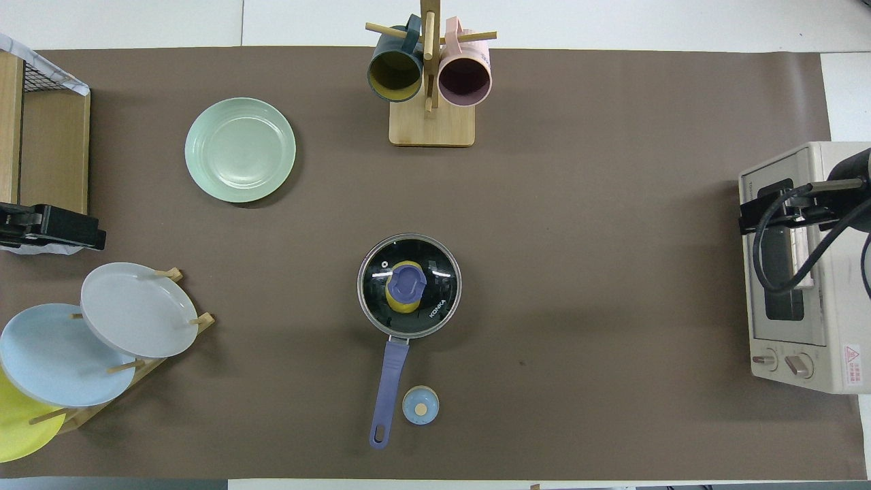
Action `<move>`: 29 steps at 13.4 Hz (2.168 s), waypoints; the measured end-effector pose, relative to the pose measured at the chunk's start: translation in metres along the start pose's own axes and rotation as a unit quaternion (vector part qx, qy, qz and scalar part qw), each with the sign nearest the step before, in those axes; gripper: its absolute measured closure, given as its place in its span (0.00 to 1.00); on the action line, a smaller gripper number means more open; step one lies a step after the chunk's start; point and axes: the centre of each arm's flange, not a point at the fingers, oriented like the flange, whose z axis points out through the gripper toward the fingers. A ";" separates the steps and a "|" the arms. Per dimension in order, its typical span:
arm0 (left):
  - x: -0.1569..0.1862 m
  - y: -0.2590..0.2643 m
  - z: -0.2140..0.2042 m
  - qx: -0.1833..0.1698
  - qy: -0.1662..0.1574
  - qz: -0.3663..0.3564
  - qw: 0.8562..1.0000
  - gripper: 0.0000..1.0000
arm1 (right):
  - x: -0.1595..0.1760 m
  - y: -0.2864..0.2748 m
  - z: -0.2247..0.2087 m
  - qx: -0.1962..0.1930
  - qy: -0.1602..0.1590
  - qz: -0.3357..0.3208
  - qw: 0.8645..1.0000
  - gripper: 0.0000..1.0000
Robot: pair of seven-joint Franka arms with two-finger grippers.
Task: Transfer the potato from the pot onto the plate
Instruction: 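Move the right gripper toward the lidded black saucepan, then lower the right gripper onto the purple knob of the glass lid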
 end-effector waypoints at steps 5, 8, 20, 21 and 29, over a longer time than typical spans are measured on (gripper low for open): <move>-0.002 0.000 -0.001 0.000 0.001 0.000 1.000 0.00 | 0.000 -0.001 0.000 0.000 0.000 -0.001 1.000 0.00; -0.002 0.000 -0.001 0.000 0.001 0.000 1.000 0.00 | 0.000 -0.001 0.000 0.000 0.000 -0.001 1.000 0.00; -0.002 0.000 0.000 0.000 0.001 0.000 1.000 0.00 | -0.006 -0.139 -0.029 0.034 0.018 -0.047 0.998 0.00; -0.002 0.000 0.000 0.000 0.002 0.000 1.000 0.00 | -0.005 -0.175 -0.034 0.036 0.019 -0.040 0.998 0.00; -0.001 0.000 -0.001 0.000 0.006 0.000 1.000 0.00 | -0.013 -0.403 0.070 0.031 0.052 -0.040 0.997 0.00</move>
